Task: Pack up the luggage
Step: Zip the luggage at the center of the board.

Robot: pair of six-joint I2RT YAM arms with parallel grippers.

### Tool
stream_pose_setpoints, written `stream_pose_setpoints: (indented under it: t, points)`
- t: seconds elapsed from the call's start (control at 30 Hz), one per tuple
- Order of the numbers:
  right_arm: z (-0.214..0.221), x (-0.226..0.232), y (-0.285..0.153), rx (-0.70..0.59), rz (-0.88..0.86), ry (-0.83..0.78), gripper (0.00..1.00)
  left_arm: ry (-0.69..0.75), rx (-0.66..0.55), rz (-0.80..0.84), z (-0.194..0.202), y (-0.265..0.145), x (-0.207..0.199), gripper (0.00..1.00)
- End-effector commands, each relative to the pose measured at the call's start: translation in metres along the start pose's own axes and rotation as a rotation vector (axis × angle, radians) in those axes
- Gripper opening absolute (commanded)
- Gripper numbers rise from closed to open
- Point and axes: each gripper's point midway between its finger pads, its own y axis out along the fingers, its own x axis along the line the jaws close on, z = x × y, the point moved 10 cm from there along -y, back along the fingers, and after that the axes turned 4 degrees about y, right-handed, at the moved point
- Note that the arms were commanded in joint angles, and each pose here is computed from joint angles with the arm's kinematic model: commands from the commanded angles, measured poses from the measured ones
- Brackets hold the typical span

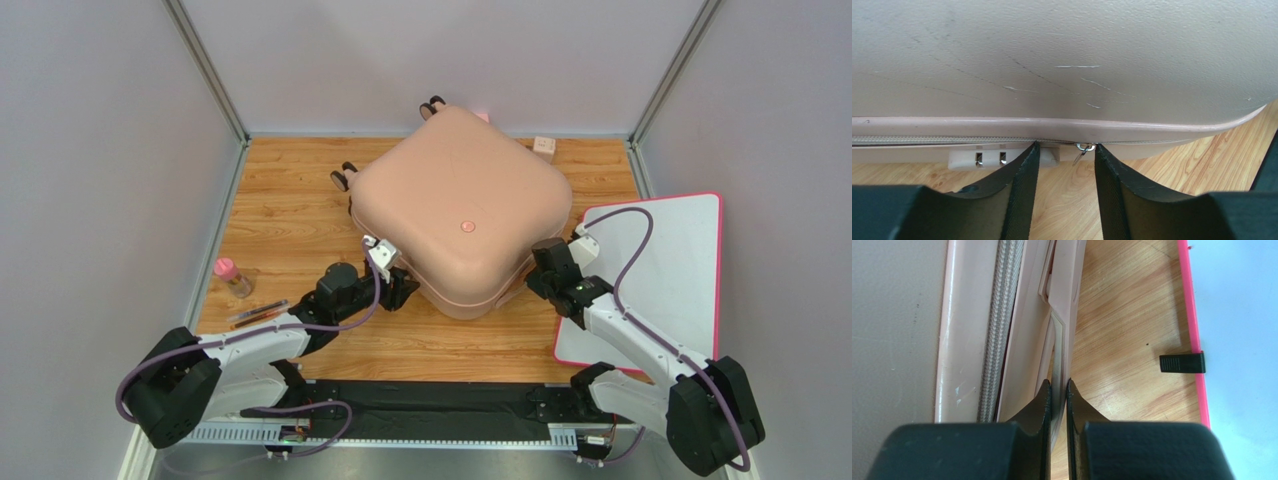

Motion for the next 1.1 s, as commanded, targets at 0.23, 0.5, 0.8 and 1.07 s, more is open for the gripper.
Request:
stream_pose_setpoints:
  t: [0.23, 0.5, 0.8, 1.07]
  points:
    - [-0.001, -0.004, -0.003, -0.016, -0.014, -0.027, 0.0, 0.007, -0.037, -0.063, -0.013, 0.012, 0.003, 0.0]
    - [0.0, -0.011, -0.002, -0.035, 0.03, -0.021, 0.0, -0.023, -0.04, -0.221, -0.013, -0.003, 0.012, 0.0]
    - [-0.001, -0.016, -0.005, -0.049, 0.043, -0.02, 0.0, -0.038, -0.053, -0.362, -0.021, -0.016, 0.024, 0.0]
    - [0.0, -0.021, -0.005, -0.063, 0.059, -0.019, 0.0, -0.087, -0.018, -0.43, -0.015, -0.014, 0.044, 0.0]
